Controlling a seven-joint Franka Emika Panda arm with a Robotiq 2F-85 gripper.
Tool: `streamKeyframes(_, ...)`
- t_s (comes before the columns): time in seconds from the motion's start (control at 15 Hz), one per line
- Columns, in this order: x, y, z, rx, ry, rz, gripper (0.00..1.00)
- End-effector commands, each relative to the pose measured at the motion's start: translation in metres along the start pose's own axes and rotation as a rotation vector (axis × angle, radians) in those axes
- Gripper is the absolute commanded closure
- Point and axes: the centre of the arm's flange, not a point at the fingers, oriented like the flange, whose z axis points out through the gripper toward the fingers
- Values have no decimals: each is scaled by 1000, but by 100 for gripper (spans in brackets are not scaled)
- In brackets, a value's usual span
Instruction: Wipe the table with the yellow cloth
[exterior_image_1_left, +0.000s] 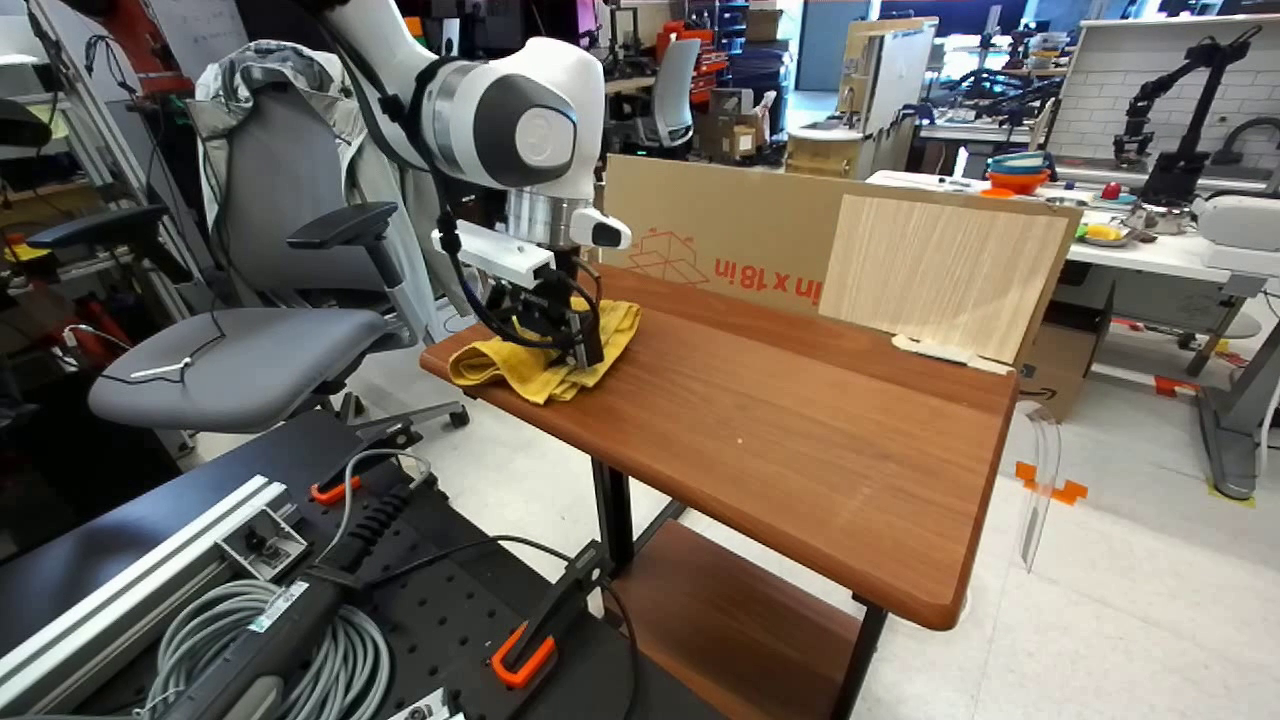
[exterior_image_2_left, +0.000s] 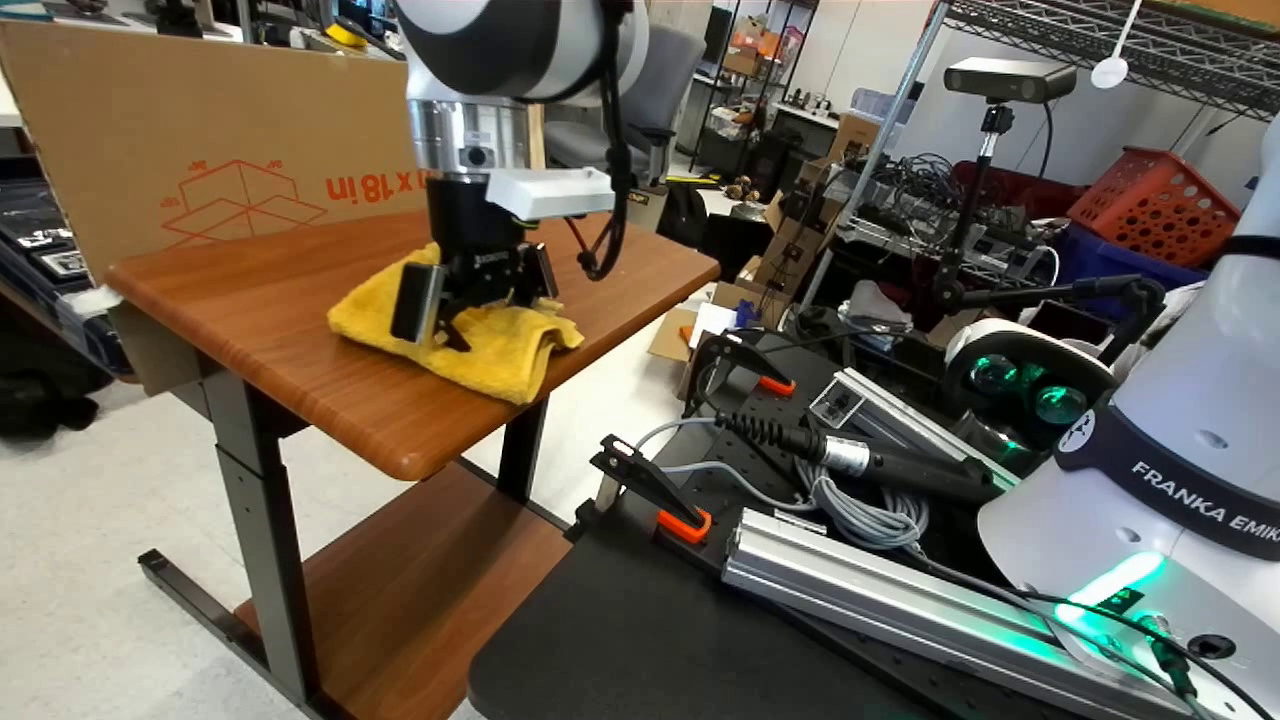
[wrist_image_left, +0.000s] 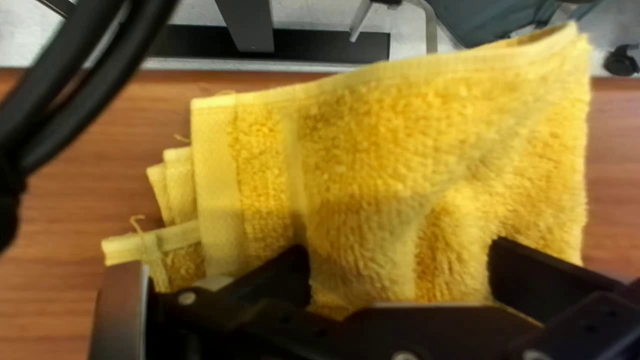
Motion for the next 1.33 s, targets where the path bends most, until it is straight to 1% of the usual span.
streamKeyframes(0.0, -25, 77, 28, -79, -43, 65, 0)
streamKeyframes(0.07, -25, 94, 27, -85, -55, 103, 0)
streamKeyframes(0.2, -24, 141, 20, -77, -47, 230, 0)
streamKeyframes(0.33, -25, 194, 17, -62, -38, 346, 0)
streamKeyframes(0.53, -35, 275, 23, -30, -50, 506, 0)
streamKeyframes(0.67, -41, 309, 25, -13, -55, 580, 0)
streamKeyframes(0.87, -40, 349, 28, 25, -56, 689, 0)
streamKeyframes(1.0, -34, 367, 27, 60, -58, 766, 0)
streamKeyframes(1.13, -20, 368, 19, 93, -52, 792, 0)
streamKeyframes(1.27, 0, 355, 5, 108, -28, 786, 0)
